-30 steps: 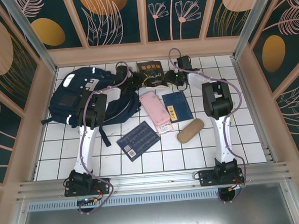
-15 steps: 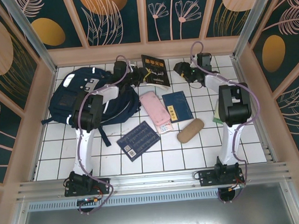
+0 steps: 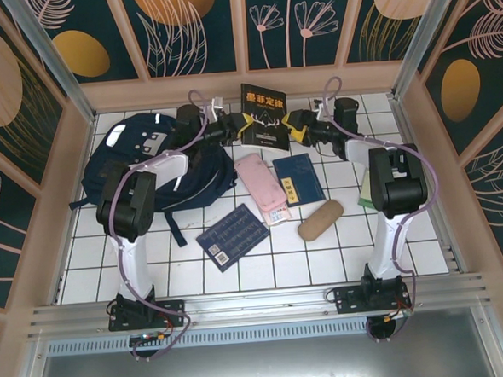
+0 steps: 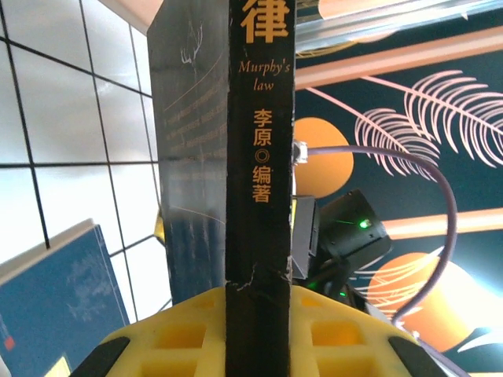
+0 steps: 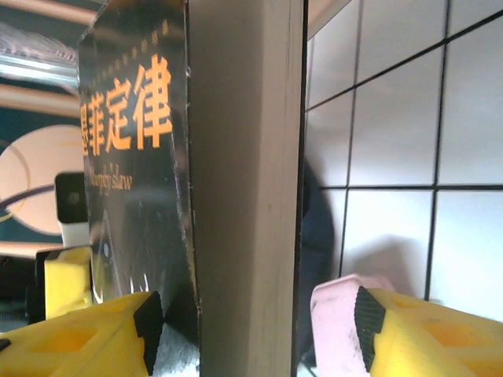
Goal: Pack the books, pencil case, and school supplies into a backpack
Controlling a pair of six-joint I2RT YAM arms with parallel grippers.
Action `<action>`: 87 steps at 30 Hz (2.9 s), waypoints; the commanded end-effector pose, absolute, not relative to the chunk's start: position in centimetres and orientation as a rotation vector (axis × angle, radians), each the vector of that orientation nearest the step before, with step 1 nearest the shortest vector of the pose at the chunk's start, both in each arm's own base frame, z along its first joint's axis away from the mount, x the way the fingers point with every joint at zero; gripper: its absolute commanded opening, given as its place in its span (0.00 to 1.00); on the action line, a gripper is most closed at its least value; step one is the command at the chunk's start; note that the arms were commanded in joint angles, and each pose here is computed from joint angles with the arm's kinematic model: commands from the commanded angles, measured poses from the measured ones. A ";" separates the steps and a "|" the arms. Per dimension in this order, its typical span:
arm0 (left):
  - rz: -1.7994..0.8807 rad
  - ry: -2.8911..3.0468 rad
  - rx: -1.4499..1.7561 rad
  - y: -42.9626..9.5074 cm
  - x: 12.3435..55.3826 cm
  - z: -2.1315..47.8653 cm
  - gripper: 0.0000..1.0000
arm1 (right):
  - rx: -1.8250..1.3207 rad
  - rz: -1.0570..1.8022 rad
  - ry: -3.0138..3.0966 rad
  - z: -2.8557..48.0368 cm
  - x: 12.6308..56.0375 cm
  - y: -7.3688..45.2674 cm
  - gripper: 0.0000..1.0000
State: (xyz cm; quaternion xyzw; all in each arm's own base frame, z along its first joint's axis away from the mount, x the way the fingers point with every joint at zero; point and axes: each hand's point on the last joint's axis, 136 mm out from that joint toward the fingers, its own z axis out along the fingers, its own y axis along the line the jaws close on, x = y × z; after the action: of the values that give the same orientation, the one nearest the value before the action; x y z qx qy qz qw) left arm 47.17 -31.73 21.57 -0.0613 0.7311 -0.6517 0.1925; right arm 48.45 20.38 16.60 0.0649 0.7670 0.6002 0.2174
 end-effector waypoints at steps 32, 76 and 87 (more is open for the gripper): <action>-1.382 2.292 0.155 -30.3 43.8 21.4 0.45 | -0.015 1.653 2.018 27.4 40.5 22.8 0.00; 0.138 2.579 0.103 -15.3 44.3 12.3 0.00 | 0.133 1.541 1.957 26.2 38.1 25.0 0.00; -0.100 2.436 -0.002 -14.5 46.5 23.3 0.00 | 0.177 1.590 1.950 24.8 40.2 29.0 0.00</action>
State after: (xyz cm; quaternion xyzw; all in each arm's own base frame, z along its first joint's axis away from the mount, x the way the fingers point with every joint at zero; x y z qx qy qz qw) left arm 46.14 -14.17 17.73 0.0124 0.9548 0.0120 0.2967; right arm 38.89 27.30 19.49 0.1013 0.7850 0.5599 0.2450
